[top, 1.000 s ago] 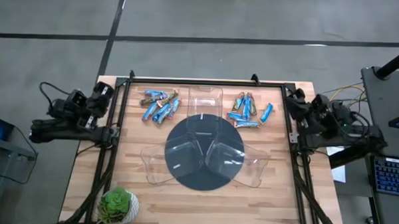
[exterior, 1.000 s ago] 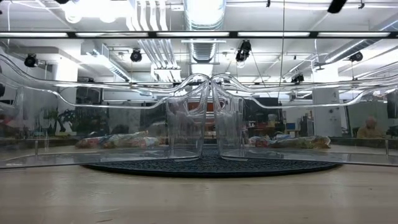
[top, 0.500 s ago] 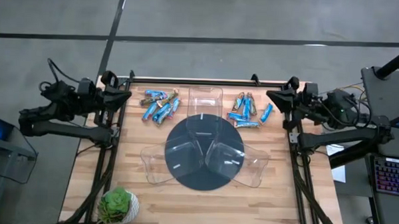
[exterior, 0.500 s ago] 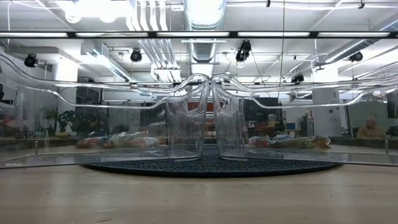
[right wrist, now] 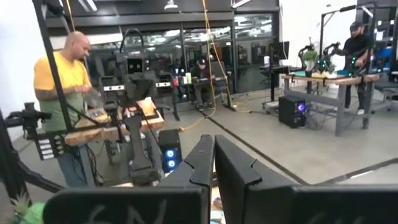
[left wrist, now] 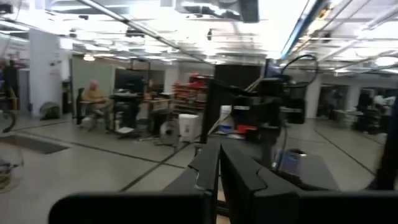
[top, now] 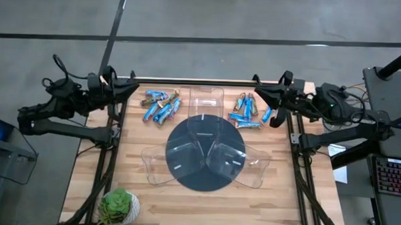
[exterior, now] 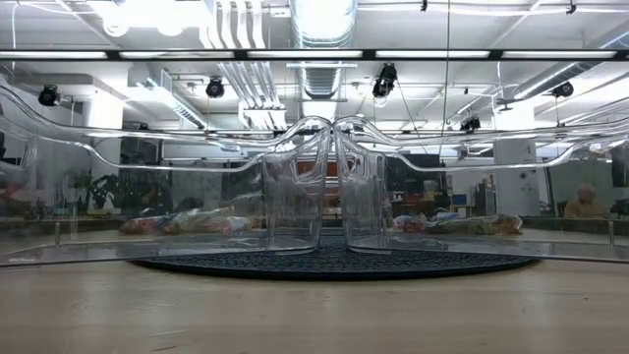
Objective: Pick and place Granola Bars by type
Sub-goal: Put the right blue granola bar into the top transparent bin
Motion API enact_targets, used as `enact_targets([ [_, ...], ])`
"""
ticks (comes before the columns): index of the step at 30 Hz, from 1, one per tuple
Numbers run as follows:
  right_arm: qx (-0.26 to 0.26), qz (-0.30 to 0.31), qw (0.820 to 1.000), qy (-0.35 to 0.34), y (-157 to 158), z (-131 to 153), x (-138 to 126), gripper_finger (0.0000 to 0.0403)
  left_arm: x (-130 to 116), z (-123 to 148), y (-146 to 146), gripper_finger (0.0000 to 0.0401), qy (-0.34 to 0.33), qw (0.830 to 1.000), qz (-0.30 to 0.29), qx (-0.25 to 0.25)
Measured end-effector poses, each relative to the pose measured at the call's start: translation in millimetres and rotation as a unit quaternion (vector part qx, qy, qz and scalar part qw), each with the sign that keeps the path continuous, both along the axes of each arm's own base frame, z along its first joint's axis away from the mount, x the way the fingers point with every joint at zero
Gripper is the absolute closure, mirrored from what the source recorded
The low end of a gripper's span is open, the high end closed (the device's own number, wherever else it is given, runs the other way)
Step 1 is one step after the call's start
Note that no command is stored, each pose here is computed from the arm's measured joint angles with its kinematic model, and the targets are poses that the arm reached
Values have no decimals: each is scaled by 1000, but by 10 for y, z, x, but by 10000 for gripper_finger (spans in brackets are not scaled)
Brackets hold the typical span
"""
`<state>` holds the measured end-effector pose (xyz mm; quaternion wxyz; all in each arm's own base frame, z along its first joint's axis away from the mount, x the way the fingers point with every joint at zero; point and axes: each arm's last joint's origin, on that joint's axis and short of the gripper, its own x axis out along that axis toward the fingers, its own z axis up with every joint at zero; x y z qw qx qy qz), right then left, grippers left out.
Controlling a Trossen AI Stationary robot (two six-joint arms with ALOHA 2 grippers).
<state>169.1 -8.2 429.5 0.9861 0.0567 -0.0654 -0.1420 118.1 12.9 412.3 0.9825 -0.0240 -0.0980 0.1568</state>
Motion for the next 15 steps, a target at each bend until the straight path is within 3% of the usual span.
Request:
enact_targets([
  [10, 33, -24, 999, 32, -61, -116, 292, 394, 95, -62, 25, 401, 23, 1000, 15, 8],
  [15, 82, -51, 995, 25, -182, -153, 331, 394, 106, -72, 70, 401, 27, 999, 39, 7],
])
